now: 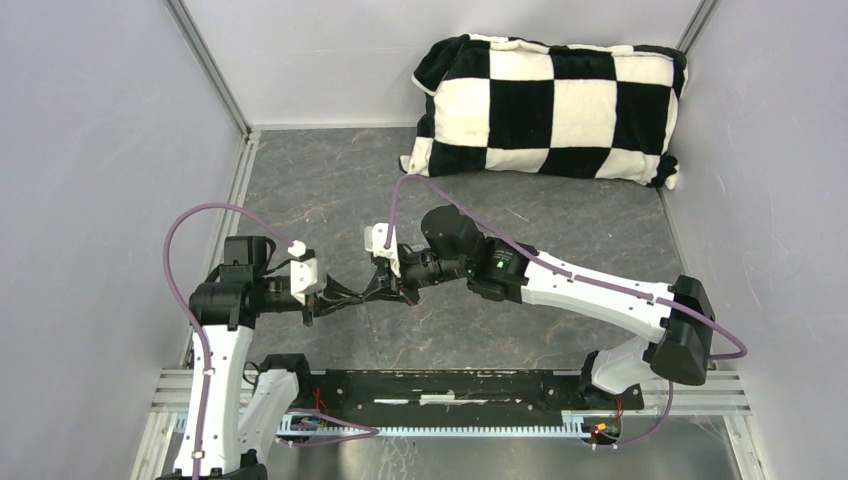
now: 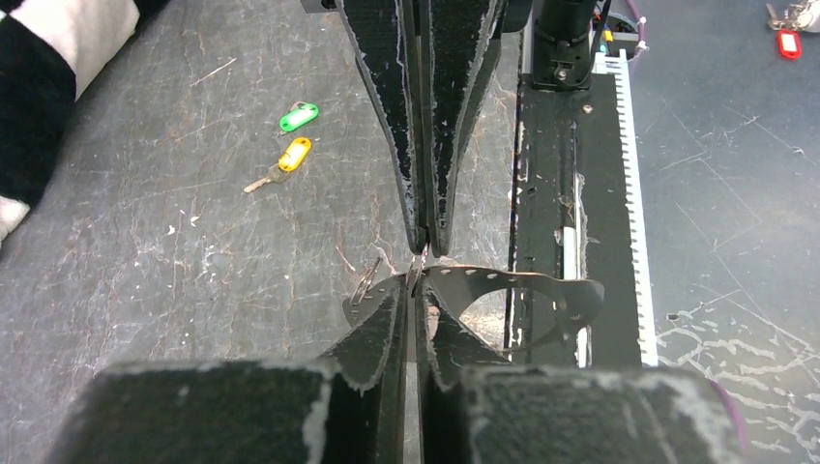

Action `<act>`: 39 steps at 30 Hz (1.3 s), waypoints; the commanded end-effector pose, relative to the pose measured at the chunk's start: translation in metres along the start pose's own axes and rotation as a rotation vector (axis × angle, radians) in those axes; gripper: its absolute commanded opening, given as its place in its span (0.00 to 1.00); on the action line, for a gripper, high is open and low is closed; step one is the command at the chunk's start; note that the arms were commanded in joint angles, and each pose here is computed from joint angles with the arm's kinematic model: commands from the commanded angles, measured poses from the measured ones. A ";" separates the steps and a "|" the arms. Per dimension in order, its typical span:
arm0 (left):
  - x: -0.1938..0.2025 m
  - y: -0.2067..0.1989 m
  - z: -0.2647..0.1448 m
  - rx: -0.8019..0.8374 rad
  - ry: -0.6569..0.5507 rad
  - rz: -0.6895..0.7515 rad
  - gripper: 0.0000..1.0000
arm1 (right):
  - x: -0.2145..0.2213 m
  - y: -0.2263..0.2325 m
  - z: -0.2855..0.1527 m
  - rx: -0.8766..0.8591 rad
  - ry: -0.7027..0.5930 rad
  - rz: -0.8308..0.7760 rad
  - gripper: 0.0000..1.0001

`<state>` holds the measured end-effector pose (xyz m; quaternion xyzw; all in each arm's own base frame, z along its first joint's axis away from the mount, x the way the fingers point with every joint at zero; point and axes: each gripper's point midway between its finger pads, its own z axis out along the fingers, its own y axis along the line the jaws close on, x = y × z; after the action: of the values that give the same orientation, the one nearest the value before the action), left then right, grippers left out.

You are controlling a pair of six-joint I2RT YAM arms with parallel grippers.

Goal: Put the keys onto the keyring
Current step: Adjust the keyring.

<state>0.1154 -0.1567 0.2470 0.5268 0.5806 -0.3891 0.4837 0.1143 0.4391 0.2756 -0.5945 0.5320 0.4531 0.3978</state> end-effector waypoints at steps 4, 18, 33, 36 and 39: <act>-0.005 -0.001 0.001 0.013 -0.027 0.089 0.16 | -0.037 -0.004 0.003 0.001 -0.108 -0.046 0.01; -0.008 0.002 0.001 0.003 -0.030 0.152 0.02 | -0.028 -0.004 0.005 -0.004 -0.090 -0.030 0.01; -0.007 0.010 0.000 -0.064 -0.029 0.096 0.02 | -0.044 -0.019 -0.013 0.093 -0.132 -0.025 0.40; -0.006 0.010 0.001 -0.064 -0.027 0.070 0.02 | -0.050 -0.028 -0.025 0.140 -0.145 -0.029 0.47; -0.007 0.010 0.001 -0.063 -0.029 0.050 0.02 | -0.050 -0.038 -0.040 0.191 -0.142 -0.028 0.53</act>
<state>0.1237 -0.1558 0.2474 0.5329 0.5678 -0.3535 0.5184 0.1407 0.4362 0.2921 -0.5574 0.5488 0.4443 0.4366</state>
